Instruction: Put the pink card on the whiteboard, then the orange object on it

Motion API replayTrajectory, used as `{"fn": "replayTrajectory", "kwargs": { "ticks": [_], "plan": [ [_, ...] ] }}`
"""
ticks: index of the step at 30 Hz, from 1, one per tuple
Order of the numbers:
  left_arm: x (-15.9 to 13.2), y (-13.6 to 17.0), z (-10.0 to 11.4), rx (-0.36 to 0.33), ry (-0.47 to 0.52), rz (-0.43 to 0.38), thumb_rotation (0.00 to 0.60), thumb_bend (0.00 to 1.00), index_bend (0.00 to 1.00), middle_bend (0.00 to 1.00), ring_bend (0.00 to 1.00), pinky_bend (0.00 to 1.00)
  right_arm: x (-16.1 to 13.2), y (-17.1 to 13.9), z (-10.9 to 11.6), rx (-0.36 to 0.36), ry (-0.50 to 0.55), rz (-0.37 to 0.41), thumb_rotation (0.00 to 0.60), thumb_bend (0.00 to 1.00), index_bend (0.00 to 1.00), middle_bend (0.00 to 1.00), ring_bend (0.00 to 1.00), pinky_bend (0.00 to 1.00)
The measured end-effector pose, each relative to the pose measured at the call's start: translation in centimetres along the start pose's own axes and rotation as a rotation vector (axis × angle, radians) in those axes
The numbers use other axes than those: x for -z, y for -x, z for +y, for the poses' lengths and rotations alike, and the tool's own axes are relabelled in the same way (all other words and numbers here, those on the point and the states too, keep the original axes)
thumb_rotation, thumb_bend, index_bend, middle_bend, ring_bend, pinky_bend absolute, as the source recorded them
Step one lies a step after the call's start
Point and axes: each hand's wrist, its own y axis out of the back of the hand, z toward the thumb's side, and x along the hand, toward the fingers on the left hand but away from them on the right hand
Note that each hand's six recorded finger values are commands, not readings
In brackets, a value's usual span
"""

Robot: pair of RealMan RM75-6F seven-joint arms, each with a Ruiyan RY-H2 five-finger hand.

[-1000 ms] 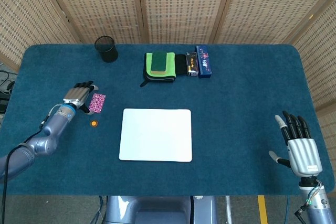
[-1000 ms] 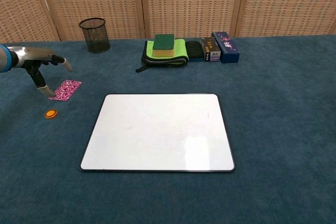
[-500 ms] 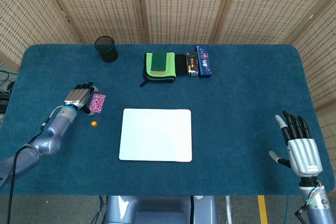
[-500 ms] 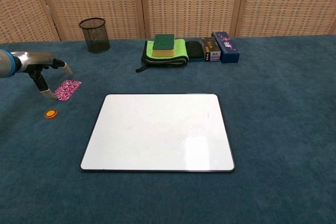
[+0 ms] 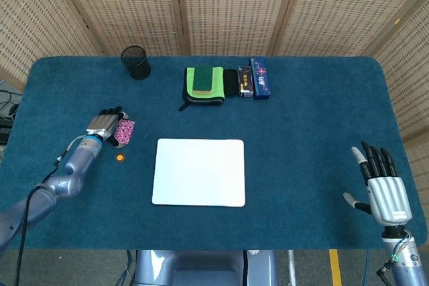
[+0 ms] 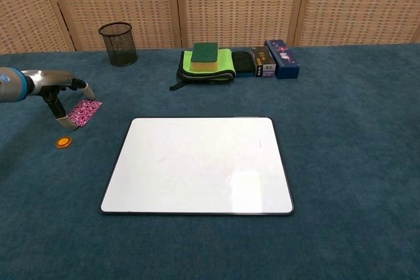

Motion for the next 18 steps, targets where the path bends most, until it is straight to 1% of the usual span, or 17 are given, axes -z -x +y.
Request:
{"fn": "replayTrajectory", "kwargs": {
  "ticks": [2, 6, 9, 18],
  "plan": [
    [-0.06, -0.07, -0.12, 0.000, 0.000, 0.000, 0.600, 0.20, 0.25, 0.00, 0.00, 0.00, 0.00, 0.00, 0.00, 0.000, 0.000, 0.001, 0.600, 0.00, 0.00, 0.00, 0.00, 0.00],
    [-0.19, -0.17, -0.26, -0.003, 0.002, 0.000, 0.600, 0.23, 0.38, 0.00, 0.00, 0.00, 0.00, 0.00, -0.01, 0.000, 0.001, 0.000, 0.600, 0.00, 0.00, 0.00, 0.00, 0.00],
    [-0.23, -0.22, -0.24, -0.015, 0.008, 0.002, 0.600, 0.25, 0.43, 0.00, 0.00, 0.00, 0.01, -0.01, 0.00, 0.000, 0.002, 0.000, 0.600, 0.00, 0.00, 0.00, 0.00, 0.00],
    [0.07, -0.21, 0.00, -0.041, 0.011, 0.007, 0.600, 0.28, 0.46, 0.00, 0.00, 0.00, 0.01, -0.03, 0.00, -0.001, 0.004, 0.001, 0.600, 0.00, 0.00, 0.00, 0.00, 0.00]
  ]
}}
